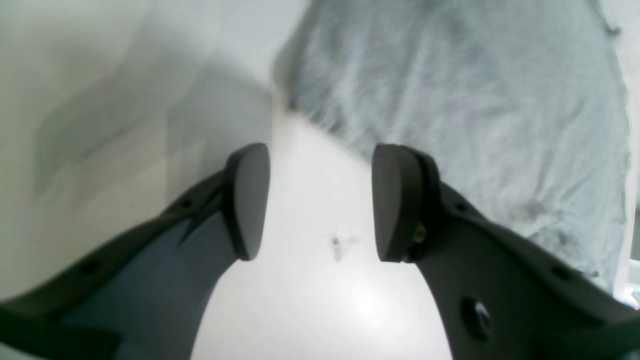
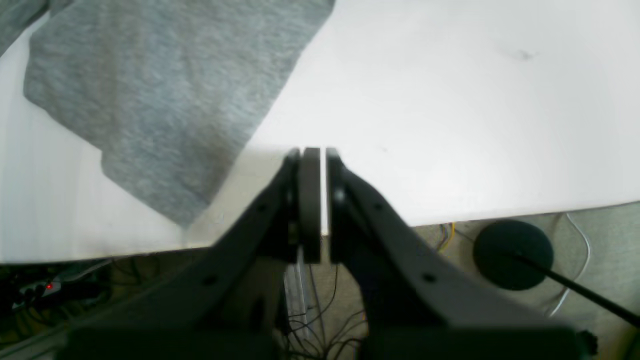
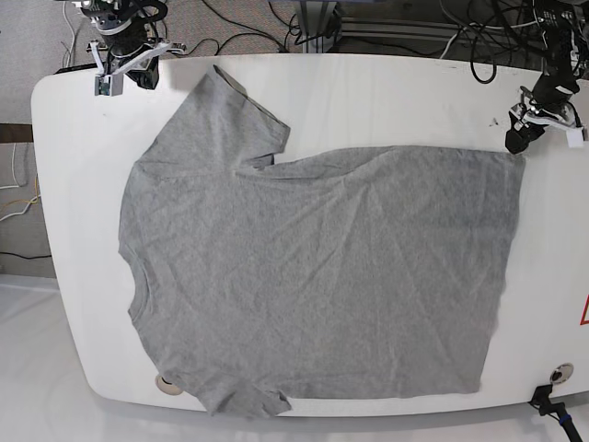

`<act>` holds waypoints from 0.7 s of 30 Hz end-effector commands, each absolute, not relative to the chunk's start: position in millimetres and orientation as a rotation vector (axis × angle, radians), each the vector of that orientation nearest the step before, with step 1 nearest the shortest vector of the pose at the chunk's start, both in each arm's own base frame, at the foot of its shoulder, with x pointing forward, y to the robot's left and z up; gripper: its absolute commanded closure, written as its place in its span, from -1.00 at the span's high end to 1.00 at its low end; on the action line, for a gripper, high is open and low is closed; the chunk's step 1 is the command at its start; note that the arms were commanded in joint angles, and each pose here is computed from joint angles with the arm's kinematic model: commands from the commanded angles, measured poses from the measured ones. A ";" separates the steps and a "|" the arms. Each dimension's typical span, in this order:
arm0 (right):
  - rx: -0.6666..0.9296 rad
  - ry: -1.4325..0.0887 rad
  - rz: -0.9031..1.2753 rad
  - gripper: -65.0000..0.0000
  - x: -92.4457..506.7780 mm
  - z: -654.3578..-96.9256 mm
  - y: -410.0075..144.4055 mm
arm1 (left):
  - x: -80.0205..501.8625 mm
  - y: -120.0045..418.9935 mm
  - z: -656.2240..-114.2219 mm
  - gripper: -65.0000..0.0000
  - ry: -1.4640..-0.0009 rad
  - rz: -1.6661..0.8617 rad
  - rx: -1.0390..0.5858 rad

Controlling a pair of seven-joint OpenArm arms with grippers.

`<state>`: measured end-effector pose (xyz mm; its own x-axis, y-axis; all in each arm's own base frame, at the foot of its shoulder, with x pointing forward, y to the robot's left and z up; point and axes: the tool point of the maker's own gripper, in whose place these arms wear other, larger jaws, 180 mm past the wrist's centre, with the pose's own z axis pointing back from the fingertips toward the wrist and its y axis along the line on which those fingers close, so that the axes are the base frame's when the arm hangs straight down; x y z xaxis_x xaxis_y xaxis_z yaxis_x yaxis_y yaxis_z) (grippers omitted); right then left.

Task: Fold the T-shirt properly
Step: 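Move left gripper to the grey shirt's hem corner, right toward sleeve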

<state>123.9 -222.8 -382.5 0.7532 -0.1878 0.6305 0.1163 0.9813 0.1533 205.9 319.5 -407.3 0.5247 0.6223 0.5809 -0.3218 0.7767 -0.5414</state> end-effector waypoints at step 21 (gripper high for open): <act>0.106 -0.727 -0.151 -1.00 126.1 -374.5 -223.5 | 253.6 300.7 -384.6 -0.01 -0.905 0.524 -0.484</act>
<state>122.1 -223.8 -382.3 0.7533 -0.1879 0.6303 0.1190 0.9815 0.1503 245.4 297.5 -396.5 0.5261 0.6249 0.5768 -0.2518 0.7623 -0.5962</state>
